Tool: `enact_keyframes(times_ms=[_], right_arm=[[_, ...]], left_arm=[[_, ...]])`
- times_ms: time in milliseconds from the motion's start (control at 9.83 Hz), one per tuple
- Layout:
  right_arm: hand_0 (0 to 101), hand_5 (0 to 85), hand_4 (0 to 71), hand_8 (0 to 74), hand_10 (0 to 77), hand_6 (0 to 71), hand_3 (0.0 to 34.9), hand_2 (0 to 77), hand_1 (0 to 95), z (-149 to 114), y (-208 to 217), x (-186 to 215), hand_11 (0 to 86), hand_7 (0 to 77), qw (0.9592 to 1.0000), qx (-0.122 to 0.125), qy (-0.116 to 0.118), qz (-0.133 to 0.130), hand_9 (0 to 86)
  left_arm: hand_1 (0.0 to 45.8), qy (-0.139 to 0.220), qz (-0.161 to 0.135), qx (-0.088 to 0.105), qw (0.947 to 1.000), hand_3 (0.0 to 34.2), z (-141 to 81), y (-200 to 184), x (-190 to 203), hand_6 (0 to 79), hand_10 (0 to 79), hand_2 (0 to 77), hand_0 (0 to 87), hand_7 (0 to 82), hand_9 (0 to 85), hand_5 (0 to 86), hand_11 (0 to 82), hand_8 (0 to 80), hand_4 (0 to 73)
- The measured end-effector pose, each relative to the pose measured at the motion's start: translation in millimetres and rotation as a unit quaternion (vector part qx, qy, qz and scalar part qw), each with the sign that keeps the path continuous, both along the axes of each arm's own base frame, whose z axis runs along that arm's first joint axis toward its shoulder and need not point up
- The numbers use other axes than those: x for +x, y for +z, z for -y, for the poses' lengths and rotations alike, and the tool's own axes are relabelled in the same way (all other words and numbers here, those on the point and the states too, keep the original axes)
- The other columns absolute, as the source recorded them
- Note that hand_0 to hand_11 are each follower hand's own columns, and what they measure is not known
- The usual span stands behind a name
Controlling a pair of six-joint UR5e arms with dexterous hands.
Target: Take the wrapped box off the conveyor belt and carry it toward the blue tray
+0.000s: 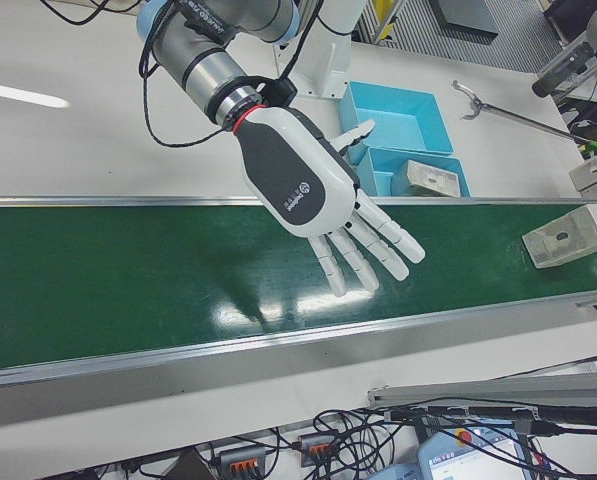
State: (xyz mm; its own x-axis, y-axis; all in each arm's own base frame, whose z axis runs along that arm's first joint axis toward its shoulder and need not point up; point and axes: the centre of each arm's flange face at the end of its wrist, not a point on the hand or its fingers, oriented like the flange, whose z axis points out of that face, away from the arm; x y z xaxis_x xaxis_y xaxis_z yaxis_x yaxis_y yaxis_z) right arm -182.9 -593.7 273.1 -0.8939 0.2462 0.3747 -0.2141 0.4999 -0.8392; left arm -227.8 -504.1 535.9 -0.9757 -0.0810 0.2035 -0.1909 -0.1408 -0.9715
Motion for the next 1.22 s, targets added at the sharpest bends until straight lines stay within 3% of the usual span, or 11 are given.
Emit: enact_keyframes(times_ms=[203,407,508,712,814,1017,1220], right_arm=[[43,1.6,0.0,3.3,0.5,0.0,20.0,5.5,9.3,1.1,15.7,0.5,1.1,0.0,0.9989,-0.033,-0.001,0.032,1.1],[43,1.6,0.0,4.4,0.0,0.0,27.8,3.8,9.3,-2.6,33.9,-3.9,1.1,0.0,0.9958,-0.065,-0.004,0.064,1.1],[43,1.6,0.0,4.4,0.0,0.0,27.8,3.8,9.3,-4.1,38.1,-4.1,1.1,0.0,0.9948,-0.071,-0.005,0.072,1.1],[43,1.6,0.0,4.4,0.0,0.0,22.1,6.0,8.7,-5.1,40.7,-4.1,1.1,0.0,0.9942,-0.075,-0.005,0.077,1.1],[43,1.6,0.0,4.4,0.0,0.0,22.1,6.0,9.3,-5.6,40.7,-4.8,1.1,0.0,0.9941,-0.075,-0.006,0.078,1.1],[43,1.6,0.0,4.4,0.0,0.0,17.8,6.0,9.3,-6.4,40.9,-5.3,1.1,0.0,0.994,-0.075,-0.007,0.08,1.1],[43,1.6,0.0,4.4,0.0,0.0,19.0,7.1,9.3,-7.1,41.4,-4.0,1.1,0.0,0.994,-0.074,-0.007,0.081,1.1]], left_arm=[[0.0,0.0,0.0,0.0,1.0,0.0,0.0,0.0,0.0,0.0,0.0,0.5,0.0,0.5,0.0,1.1,0.0,0.0,0.0],[0.0,0.0,0.0,0.0,1.0,0.0,0.0,0.0,0.0,0.0,0.0,0.5,0.0,0.0,0.0,1.1,0.0,0.0,0.0],[0.0,0.0,0.0,0.0,1.0,0.0,0.0,0.0,0.0,0.0,0.0,1.1,0.0,0.0,0.0,1.1,0.0,0.0,0.0],[0.0,0.0,0.0,0.0,1.0,0.0,0.0,0.0,0.0,0.0,0.5,0.5,0.0,0.0,0.0,1.1,0.0,0.0,0.0],[0.0,0.0,0.0,0.0,1.0,0.0,0.0,0.0,0.0,0.0,0.0,0.5,0.0,0.0,0.0,1.1,0.0,0.0,0.0],[0.0,0.0,0.0,0.0,1.0,0.0,0.0,0.0,0.0,0.0,0.0,1.1,0.0,0.0,0.0,1.1,0.0,0.0,0.0],[0.0,0.0,0.0,0.0,1.0,0.0,0.0,0.0,0.0,0.0,0.0,1.1,0.0,0.0,0.0,1.1,0.0,0.0,0.0]])
